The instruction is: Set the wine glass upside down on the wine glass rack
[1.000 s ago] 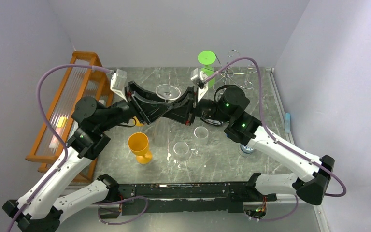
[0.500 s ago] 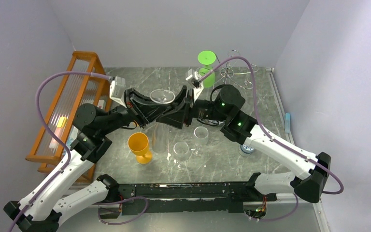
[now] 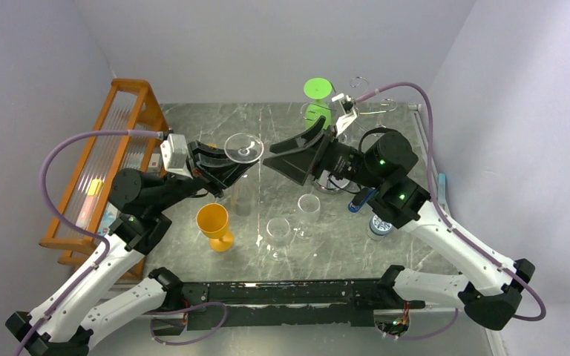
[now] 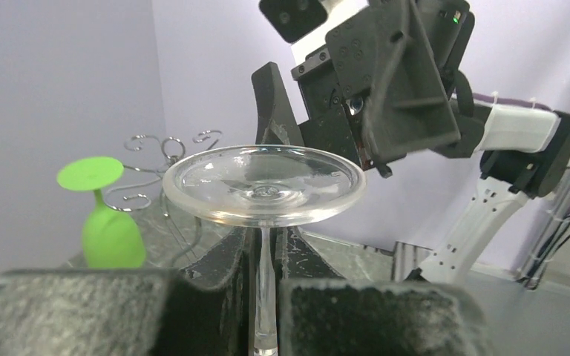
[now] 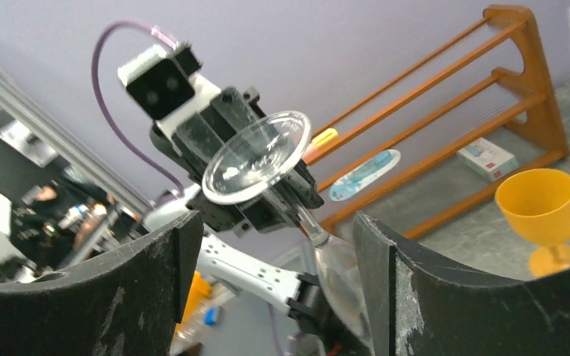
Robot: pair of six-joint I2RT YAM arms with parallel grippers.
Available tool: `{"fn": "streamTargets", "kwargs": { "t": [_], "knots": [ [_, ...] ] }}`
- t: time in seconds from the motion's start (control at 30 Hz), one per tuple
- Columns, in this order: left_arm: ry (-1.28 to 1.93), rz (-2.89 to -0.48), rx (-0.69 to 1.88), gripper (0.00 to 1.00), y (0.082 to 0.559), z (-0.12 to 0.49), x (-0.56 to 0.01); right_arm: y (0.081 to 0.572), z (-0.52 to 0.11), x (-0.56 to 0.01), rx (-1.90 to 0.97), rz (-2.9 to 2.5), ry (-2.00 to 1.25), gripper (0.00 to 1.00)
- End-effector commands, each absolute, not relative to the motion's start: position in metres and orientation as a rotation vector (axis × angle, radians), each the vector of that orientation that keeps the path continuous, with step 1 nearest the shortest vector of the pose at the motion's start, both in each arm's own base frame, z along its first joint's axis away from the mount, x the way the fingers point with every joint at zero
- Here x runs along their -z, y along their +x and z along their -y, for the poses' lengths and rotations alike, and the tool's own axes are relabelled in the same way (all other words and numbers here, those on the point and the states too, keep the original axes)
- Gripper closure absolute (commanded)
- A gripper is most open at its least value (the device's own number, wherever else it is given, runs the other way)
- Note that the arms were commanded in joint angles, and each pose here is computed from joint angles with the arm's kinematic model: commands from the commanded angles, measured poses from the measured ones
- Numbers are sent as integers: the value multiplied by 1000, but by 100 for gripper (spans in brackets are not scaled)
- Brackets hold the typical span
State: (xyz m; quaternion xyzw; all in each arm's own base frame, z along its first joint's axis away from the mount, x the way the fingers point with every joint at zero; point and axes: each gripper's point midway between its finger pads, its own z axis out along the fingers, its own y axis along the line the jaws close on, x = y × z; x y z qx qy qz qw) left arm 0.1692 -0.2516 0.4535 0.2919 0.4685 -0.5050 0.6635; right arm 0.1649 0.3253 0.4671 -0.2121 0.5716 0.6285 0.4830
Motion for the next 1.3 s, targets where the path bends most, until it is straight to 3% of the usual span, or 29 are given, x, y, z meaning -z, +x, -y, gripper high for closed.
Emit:
{"fn": "streamTargets", "kwargs": {
  "t": [0.0, 0.4, 0.43, 0.6, 0.83, 0.97, 1.03, 1.27],
  "knots": [
    [740, -861, 1021, 95, 158, 244, -473, 175, -325, -474, -1635, -1548, -297, 26],
    [901, -877, 843, 95, 171, 251, -455, 174, -352, -469, -1856, -1716, -186, 55],
    [901, -882, 831, 95, 174, 251, -453, 173, -351, -472, -1865, -1709, -185, 59],
    [904, -933, 818, 92, 181, 253, -440, 172, -345, -483, -1880, -1686, -152, 100],
    [888, -986, 827, 63, 187, 254, -428, 173, -333, -501, -1924, -1646, -120, 100],
    [897, -1027, 838, 56, 192, 258, -420, 170, -329, -509, -1963, -1628, -117, 100],
    [907, -1027, 848, 57, 191, 260, -417, 167, -329, -511, -1991, -1624, -129, 100],
    [920, -1081, 839, 83, 200, 265, -405, 173, -321, -511, -1977, -1601, -110, 100]
  ]
}}
